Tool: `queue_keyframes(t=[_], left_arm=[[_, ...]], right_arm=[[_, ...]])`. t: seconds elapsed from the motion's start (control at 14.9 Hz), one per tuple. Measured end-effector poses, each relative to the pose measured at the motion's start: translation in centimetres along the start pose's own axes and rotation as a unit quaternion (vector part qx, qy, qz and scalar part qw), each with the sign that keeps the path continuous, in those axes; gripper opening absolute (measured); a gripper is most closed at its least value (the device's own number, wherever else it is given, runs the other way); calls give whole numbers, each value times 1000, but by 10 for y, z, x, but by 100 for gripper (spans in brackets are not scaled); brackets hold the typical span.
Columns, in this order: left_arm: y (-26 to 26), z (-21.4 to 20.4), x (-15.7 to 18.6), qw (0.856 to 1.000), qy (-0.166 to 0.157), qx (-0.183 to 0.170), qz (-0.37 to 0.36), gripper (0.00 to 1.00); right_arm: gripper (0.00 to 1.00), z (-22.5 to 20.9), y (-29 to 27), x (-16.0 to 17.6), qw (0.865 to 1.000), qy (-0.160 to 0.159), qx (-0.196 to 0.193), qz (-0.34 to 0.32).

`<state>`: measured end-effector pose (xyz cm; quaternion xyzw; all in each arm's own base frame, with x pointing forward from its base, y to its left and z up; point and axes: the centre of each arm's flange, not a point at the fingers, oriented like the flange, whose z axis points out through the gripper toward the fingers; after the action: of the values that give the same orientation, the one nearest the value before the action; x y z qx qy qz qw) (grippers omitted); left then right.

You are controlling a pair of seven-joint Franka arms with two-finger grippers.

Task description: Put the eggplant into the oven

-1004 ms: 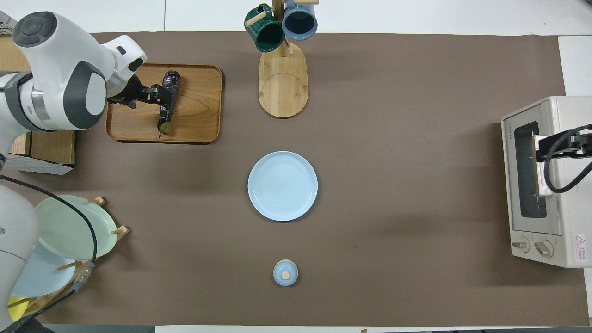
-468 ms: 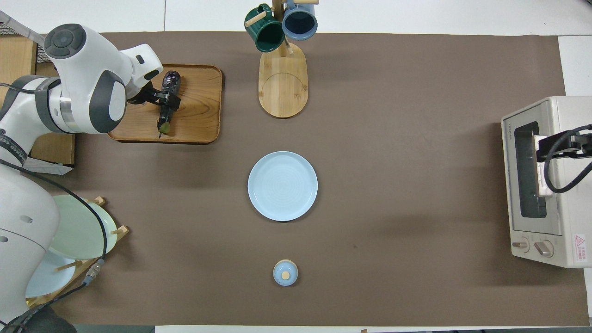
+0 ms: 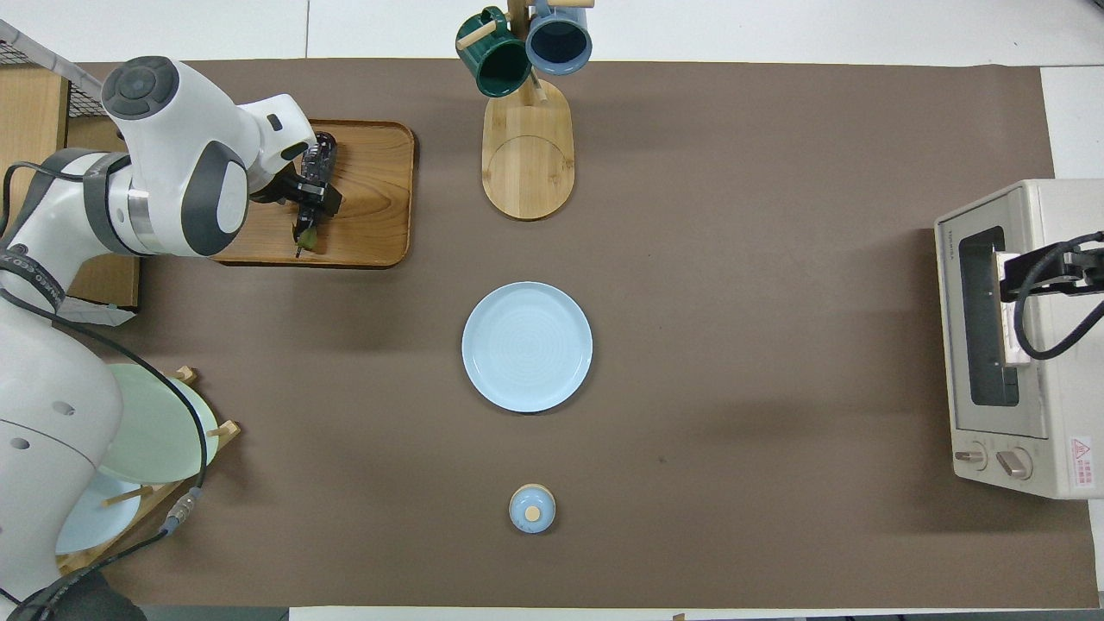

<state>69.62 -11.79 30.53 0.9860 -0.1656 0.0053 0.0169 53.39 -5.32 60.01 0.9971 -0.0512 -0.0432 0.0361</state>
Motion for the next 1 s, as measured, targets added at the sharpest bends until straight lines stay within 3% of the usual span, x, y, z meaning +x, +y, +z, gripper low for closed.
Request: queue_keyframes(t=[0.13,0.4,0.54,0.74,1.0], left_arm=[[1,0,0,1000,2,0,1,29],[0,-1,0,1000,3,2,1,29],[-2,-2,0,1000,3,2,0,29],[0,-20,3,1000,1,1,0,29],[10,-96,-13,999,-16,-32,-19,29]], right_arm=[[100,0,-1,0,1000,0,0,-1],[100,1,-13,2,1000,9,-1,-14],[79,13,-15,7,999,32,0,-32],[47,41,-16,4,998,39,2,-49],[6,75,-8,0,998,31,-16,-51]])
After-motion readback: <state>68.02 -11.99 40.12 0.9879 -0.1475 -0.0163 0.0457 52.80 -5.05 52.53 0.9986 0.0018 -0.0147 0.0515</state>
